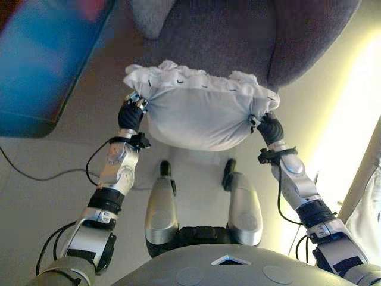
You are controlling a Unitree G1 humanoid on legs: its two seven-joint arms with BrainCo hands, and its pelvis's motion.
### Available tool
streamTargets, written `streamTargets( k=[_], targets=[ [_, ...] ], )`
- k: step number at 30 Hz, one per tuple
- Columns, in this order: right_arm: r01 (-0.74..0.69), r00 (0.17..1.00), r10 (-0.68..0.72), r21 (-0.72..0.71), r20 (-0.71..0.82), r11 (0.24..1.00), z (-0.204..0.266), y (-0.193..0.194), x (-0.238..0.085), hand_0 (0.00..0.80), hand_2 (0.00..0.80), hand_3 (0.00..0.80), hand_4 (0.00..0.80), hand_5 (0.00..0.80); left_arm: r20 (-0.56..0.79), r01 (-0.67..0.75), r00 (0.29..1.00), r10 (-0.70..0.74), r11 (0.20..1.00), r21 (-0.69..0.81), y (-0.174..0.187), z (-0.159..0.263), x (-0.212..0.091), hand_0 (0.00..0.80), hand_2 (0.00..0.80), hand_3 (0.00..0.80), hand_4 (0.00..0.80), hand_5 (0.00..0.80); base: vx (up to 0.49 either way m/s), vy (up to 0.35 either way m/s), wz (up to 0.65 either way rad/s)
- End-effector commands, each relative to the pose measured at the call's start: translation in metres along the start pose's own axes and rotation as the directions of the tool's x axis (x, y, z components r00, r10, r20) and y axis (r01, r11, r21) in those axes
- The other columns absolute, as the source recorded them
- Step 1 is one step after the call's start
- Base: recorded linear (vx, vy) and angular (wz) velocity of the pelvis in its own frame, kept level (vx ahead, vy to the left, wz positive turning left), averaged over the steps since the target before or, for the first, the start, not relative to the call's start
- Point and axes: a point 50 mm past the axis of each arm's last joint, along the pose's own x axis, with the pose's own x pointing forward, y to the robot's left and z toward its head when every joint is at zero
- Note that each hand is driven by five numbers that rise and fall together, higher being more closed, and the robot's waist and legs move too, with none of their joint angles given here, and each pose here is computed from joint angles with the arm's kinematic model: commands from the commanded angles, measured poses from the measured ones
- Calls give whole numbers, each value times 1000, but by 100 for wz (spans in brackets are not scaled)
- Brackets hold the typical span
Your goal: Pick up the cushion and take it to the sofa
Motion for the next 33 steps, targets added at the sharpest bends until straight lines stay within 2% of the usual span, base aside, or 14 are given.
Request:
streamTargets(
  k=[1, 12, 22, 28, 33],
  targets=[
    [-53, 994, 46, 72, 103, 996, 14, 16, 1, 800, 800, 800, 800, 800, 38, 114, 993, -115, 993, 26, -23, 4, 0, 800, 800, 800, 800, 800, 136, -21, -3],
    [-51, 999, 49, 105, 17, 993, 6, 16, 12, 800, 800, 800, 800, 800, -17, 58, 998, -58, 997, 49, -18, 0, 5, 800, 800, 800, 800, 800, 80, -37, -6],
    [-104, 994, 107, 77, -24, 992, 2, 20, 16, 800, 800, 800, 800, 800, -16, 7, 1000, -7, 1000, 27, -5, -2, 1, 800, 800, 800, 800, 800, 25, -41, -11],
    [-142, 990, 143, 93, 3, 985, 15, 23, 22, 800, 800, 800, 800, 800, 46, -31, 998, 32, 999, -29, -2, 6, 0, 800, 800, 800, 800, 800, -45, 89, -19],
    [-117, 993, 118, 144, 0, 983, 11, 26, 25, 800, 800, 800, 800, 800, 18, 2, 1000, -2, 1000, 9, -10, 2, 8, 800, 800, 800, 800, 800, 48, 193, -21]
  ],
)
